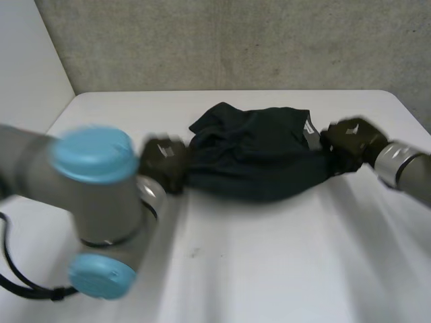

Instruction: Fold the shorts.

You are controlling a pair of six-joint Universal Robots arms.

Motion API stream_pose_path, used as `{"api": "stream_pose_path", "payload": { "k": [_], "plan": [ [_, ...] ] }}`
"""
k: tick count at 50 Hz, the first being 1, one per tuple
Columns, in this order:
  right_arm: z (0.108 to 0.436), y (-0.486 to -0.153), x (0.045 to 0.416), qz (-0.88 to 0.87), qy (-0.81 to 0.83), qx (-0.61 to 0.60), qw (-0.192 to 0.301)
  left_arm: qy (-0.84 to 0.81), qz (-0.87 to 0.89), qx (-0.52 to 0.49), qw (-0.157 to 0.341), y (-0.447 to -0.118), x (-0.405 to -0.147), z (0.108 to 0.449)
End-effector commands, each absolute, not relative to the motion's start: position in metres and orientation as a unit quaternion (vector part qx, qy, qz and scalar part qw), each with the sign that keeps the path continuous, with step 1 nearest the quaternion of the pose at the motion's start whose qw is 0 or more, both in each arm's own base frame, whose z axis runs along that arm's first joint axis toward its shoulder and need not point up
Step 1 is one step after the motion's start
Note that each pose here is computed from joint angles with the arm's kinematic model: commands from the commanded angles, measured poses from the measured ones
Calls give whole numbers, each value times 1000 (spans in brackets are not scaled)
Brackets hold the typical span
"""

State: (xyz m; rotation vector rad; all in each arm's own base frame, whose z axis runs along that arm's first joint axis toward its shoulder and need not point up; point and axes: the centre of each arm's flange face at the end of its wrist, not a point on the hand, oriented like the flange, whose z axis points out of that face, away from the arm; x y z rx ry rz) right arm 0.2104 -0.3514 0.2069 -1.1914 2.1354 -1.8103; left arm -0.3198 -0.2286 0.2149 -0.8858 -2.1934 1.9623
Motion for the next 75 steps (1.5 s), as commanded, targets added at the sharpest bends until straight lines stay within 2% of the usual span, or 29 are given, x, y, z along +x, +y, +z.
{"api": "stream_pose_path", "payload": {
  "k": [1,5,11,17,20,24,25,27,31,35,38,40,41,42,43,44,45,48,52,58,62,63,66,67,70,71,74,75],
  "plan": [
    [322,-321,208,-669,634,-389,16,-596,784,-170,39,-224,-270,366],
    [361,-302,207,-691,610,-388,6,-568,808,-153,44,-211,-260,397],
    [408,-273,213,-732,560,-389,-6,-557,816,-145,47,-197,-251,414],
    [407,-268,220,-728,567,-385,-11,-569,807,-149,45,-200,-251,403],
    [388,-272,232,-708,582,-400,1,-591,789,-161,37,-212,-255,383],
    [335,-292,248,-652,622,-433,9,-645,743,-181,15,-246,-266,333],
    [316,-298,253,-632,635,-444,3,-667,720,-193,8,-258,-272,308],
    [299,-302,257,-614,645,-456,-10,-683,701,-204,3,-268,-278,287],
    [254,-316,276,-580,650,-487,-65,-711,666,-226,-15,-304,-296,236],
    [252,-332,302,-625,608,-479,-100,-691,684,-232,-28,-337,-315,232],
    [271,-350,314,-688,558,-448,-117,-640,739,-208,-30,-356,-321,275],
    [304,-361,322,-753,501,-408,-128,-584,792,-174,-24,-363,-322,325],
    [317,-363,324,-773,480,-393,-132,-564,810,-160,-21,-365,-322,341],
    [343,-363,327,-811,437,-364,-136,-543,826,-147,-18,-365,-321,357],
    [357,-362,326,-828,416,-349,-139,-495,861,-115,-13,-363,-317,393],
    [373,-360,325,-845,393,-333,-142,-467,879,-94,-9,-359,-312,414],
    [401,-353,322,-873,352,-302,-148,-423,904,-63,-8,-350,-302,446],
    [438,-338,314,-909,303,-252,-138,-355,935,-14,-7,-333,-282,491],
    [445,-333,309,-915,309,-237,-101,-334,943,-5,-6,-321,-274,502],
    [411,-331,316,-879,368,-296,-68,-395,918,-34,-16,-320,-268,464],
    [368,-331,323,-832,422,-358,-40,-461,885,-60,-25,-323,-262,414],
    [344,-333,325,-809,449,-378,-31,-491,868,-71,-30,-325,-260,390],
    [307,-335,327,-772,490,-405,-18,-537,838,-85,-36,-327,-255,351],
    [285,-334,327,-748,514,-419,-11,-567,817,-94,-40,-326,-251,326],
    [252,-330,327,-711,549,-439,-1,-614,780,-110,-45,-319,-246,284],
    [226,-327,326,-682,575,-453,7,-641,757,-120,-49,-313,-242,260],
    [184,-313,327,-624,614,-483,26,-677,722,-132,-56,-303,-234,227],
    [162,-299,326,-584,634,-506,38,-699,699,-140,-61,-298,-227,208]
  ]
}}
